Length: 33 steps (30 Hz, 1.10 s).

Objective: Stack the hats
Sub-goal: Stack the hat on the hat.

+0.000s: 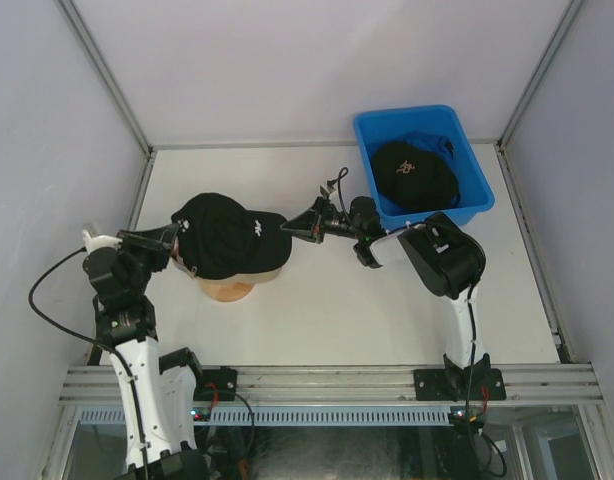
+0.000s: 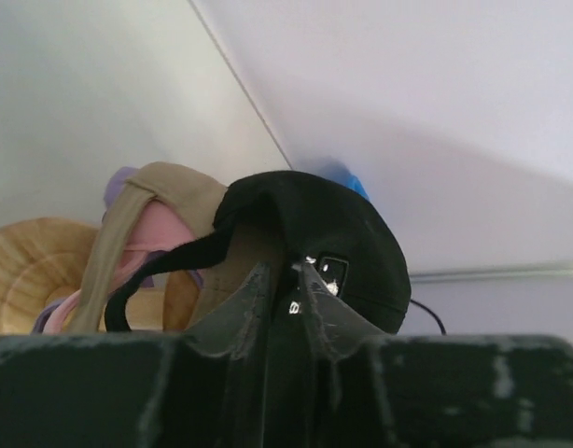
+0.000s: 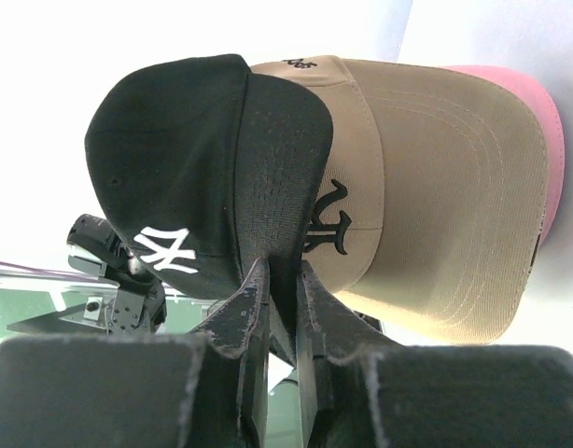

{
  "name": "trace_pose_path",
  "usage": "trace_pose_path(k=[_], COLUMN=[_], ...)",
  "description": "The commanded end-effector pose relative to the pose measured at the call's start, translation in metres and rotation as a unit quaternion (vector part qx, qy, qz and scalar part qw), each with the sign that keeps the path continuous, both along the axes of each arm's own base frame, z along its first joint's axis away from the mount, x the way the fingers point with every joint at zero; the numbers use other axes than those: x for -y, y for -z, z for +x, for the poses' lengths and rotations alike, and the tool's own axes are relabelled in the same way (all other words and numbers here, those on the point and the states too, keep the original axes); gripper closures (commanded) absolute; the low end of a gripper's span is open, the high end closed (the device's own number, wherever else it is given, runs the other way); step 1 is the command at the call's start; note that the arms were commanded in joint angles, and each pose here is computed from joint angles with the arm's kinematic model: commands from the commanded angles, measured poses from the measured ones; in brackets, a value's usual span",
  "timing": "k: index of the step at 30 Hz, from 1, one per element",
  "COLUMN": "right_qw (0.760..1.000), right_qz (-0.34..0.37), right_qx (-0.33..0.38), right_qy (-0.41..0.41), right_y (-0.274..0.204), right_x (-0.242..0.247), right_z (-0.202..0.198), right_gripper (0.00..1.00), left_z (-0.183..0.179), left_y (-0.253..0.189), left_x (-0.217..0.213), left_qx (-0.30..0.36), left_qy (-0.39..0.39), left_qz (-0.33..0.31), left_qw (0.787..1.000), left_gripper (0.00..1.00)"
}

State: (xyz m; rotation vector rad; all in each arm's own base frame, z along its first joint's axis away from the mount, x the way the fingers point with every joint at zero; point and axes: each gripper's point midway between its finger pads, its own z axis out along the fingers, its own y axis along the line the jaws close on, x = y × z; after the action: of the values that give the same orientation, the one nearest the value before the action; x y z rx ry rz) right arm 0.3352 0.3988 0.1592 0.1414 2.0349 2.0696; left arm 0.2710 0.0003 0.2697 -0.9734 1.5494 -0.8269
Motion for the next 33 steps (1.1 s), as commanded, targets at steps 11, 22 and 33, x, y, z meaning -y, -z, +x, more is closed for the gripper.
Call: trace_pose_path(k=[11,22,33], right_qw=[1.0,0.999,0.999], right_qz=[-0.016,-0.017,-0.021], right_qx=[0.005,0.003,0.007], right_qy=[-0.024,-0.03,-0.034], right_y=[0.014,0.017,0.018], right_x=[-0.002,-0.003,-0.005], right_z=[-0.008,-0.007,-0.005], right_gripper=[0.97,0.96,0.97], left_z=[-0.025,-0.033,-0.031], left_y=[-0.02,0.044,0.045], left_x=[-0.039,-0.047,-0.053], left_qx=[-0.069,-0.256,-0.245], left_qy=[-0.134,-0.102,-0.105], left_qz=[0.0,0.045,0.07], left_qw=[0.989,0.96,0.961], left_gripper=[0.47,0.47,0.46])
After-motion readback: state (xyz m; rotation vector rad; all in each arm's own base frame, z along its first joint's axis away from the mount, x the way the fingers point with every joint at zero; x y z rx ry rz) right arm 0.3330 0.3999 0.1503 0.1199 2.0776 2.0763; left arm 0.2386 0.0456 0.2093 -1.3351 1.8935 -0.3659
